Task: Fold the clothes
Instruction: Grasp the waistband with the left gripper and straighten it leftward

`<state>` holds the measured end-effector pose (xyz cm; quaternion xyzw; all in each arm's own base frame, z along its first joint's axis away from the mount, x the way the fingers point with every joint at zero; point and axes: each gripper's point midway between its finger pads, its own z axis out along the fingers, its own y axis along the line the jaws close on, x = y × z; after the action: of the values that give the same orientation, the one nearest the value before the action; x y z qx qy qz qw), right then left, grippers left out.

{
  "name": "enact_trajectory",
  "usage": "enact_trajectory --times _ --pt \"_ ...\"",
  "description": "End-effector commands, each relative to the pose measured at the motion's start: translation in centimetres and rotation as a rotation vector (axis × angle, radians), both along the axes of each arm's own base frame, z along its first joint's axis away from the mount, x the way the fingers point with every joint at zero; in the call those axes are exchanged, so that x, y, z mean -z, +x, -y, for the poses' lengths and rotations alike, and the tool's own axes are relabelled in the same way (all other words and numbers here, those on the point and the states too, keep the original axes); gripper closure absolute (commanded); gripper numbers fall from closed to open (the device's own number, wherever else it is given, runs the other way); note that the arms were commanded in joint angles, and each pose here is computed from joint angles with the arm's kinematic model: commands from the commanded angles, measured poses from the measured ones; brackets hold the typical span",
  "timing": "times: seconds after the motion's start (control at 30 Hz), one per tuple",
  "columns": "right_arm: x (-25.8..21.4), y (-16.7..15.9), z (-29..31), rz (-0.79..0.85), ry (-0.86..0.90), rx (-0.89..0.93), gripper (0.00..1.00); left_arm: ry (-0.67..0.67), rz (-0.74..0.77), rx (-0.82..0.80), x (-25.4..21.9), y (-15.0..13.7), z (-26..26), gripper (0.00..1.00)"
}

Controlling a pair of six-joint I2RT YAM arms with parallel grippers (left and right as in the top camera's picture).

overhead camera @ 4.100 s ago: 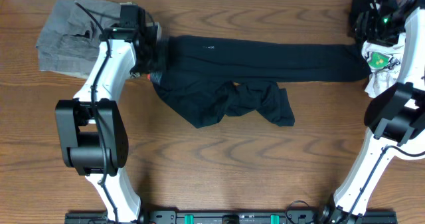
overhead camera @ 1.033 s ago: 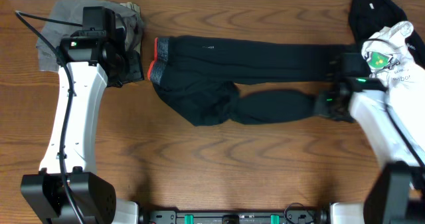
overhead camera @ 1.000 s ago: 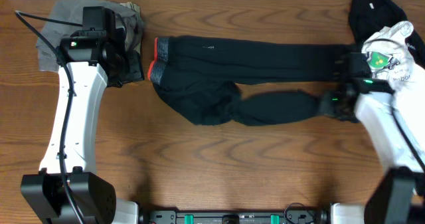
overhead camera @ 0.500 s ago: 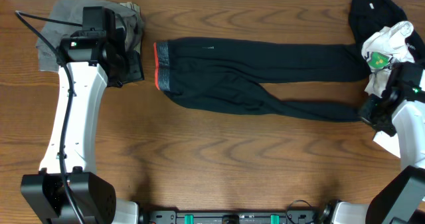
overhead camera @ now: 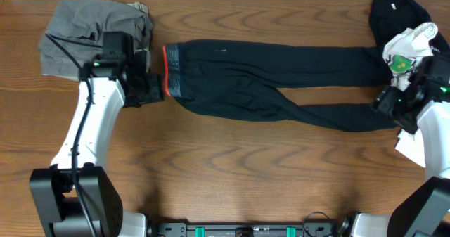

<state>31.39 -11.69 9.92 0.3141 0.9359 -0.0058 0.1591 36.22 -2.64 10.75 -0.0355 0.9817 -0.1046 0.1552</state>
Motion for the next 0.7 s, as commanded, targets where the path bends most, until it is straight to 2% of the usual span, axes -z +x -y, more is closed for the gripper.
enact_trajectory --times 0.0,0.23,0.43,0.67 --pt "-0.7 1.3 -2.1 0.03 0.015 -0.092 0.22 -0.097 0.056 0.135 1.3 0.4 2.4 0.46" --pt "-0.8 2.2 -4.0 0.043 0.012 -0.152 0.23 -0.077 0.168 0.205 3.3 1.6 3.6 0.46" --pt "-0.9 2.6 -4.8 0.054 0.009 -0.177 0.23 -0.071 0.15 0.243 5.5 2.1 4.3 0.46" --pt "-0.9 2.7 -4.8 0.054 -0.001 -0.203 0.22 0.0 0.111 0.195 9.2 3.1 2.9 0.46"
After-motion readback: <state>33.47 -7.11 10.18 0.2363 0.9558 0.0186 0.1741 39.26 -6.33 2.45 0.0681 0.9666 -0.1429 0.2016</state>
